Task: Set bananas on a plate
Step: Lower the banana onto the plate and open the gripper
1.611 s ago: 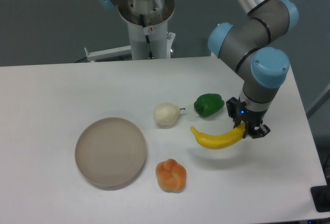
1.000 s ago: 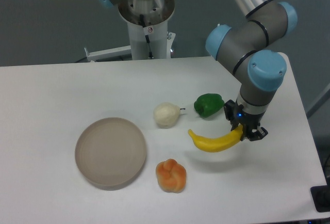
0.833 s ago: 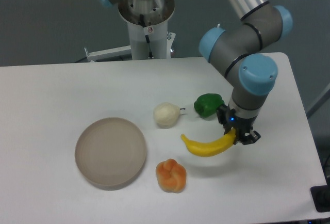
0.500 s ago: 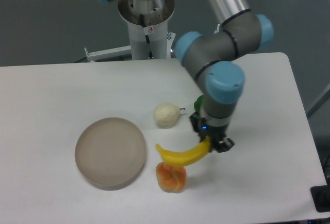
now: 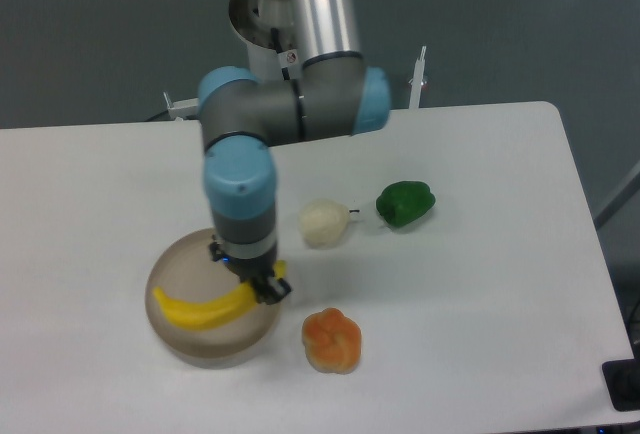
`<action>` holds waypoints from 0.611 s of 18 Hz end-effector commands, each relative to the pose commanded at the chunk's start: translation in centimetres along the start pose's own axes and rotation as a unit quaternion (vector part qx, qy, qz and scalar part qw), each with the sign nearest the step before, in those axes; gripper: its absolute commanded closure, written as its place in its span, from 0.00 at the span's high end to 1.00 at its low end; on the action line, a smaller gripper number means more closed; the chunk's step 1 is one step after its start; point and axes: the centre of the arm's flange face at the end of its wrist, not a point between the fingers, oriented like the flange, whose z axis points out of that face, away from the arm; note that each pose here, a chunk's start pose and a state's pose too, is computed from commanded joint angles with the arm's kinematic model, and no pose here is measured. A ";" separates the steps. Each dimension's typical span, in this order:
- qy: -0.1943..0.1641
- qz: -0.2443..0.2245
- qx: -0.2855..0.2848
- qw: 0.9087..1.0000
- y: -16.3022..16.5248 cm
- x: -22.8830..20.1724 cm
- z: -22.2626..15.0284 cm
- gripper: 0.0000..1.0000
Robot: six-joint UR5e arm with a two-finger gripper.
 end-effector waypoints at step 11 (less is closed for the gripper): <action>0.020 0.003 -0.016 1.000 0.6 1.0 3.1 0.34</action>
